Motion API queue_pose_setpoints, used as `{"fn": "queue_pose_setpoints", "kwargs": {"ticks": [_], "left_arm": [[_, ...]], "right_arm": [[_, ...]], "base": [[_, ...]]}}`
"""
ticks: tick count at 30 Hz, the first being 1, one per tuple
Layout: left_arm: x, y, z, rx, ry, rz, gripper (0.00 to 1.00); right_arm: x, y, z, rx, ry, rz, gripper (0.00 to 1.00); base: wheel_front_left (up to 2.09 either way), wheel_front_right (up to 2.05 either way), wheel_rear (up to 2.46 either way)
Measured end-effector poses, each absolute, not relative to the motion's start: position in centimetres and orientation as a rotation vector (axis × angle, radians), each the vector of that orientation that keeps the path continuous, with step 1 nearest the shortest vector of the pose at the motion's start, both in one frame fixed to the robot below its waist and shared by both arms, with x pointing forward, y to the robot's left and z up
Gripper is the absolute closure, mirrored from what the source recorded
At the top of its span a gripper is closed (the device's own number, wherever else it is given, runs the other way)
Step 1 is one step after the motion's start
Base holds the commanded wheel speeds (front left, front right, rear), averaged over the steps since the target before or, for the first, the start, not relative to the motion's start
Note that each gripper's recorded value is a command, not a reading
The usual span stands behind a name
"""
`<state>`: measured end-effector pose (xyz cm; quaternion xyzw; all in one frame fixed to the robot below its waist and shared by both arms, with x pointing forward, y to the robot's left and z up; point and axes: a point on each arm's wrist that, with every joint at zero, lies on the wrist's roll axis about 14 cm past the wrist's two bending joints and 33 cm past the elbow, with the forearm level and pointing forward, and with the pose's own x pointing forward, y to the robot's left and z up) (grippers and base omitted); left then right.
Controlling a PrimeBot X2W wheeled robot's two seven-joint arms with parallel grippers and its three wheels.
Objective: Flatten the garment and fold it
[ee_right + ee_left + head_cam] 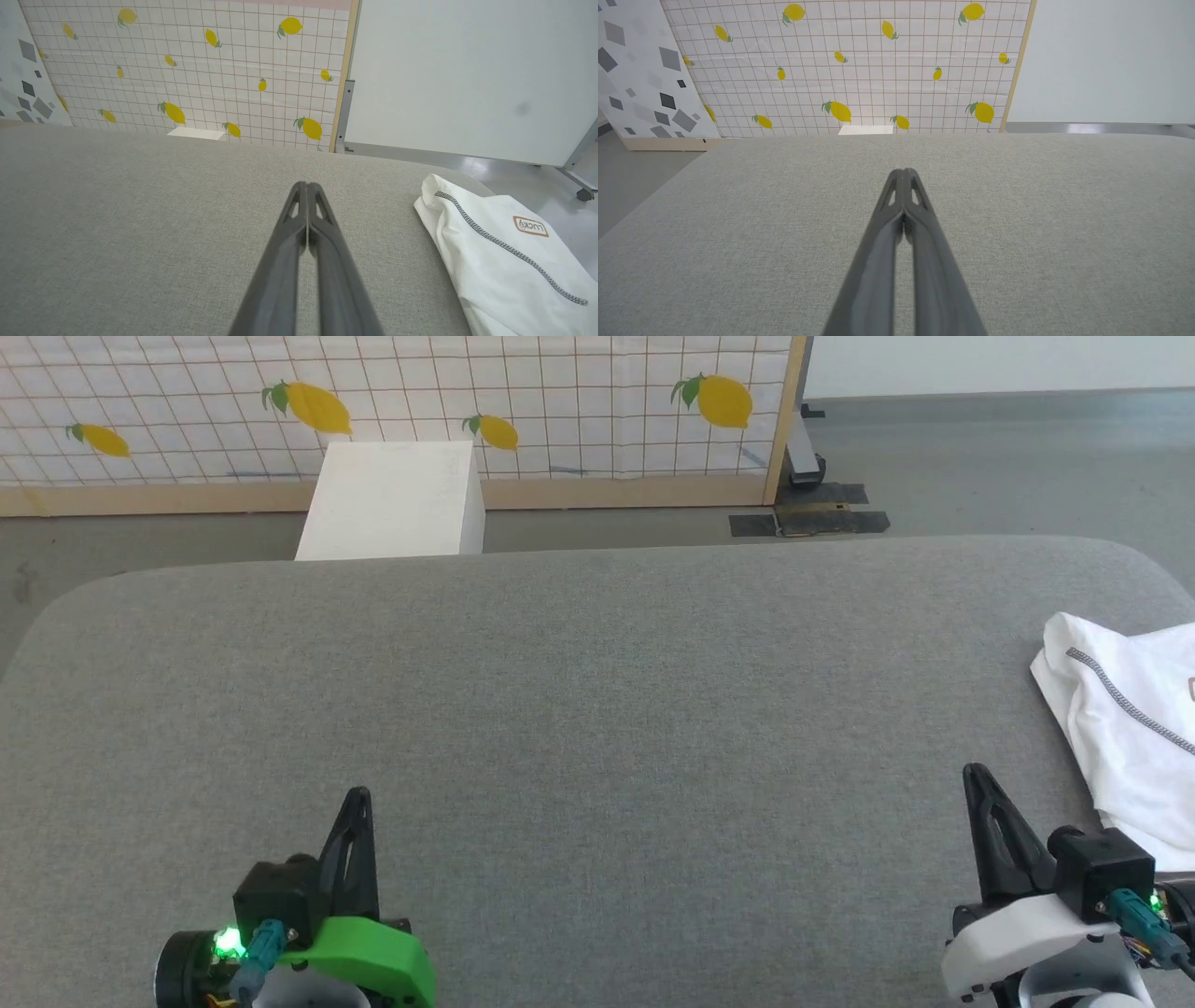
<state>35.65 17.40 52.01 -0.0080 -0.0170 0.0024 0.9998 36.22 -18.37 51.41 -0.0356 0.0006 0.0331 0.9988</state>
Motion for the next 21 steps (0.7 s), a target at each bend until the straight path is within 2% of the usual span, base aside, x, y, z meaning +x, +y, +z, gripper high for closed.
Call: {"fn": "queue_pose_setpoints", "kwargs": {"ticks": [21], "left_arm": [[36.14,17.63,51.97,0.018,-0.009,0.003,1.00]], "right_arm": [[36.51,-17.40,51.77,-0.064,0.008,0.093,1.00]], "base": [[0.00,0.00,0.00]]}}
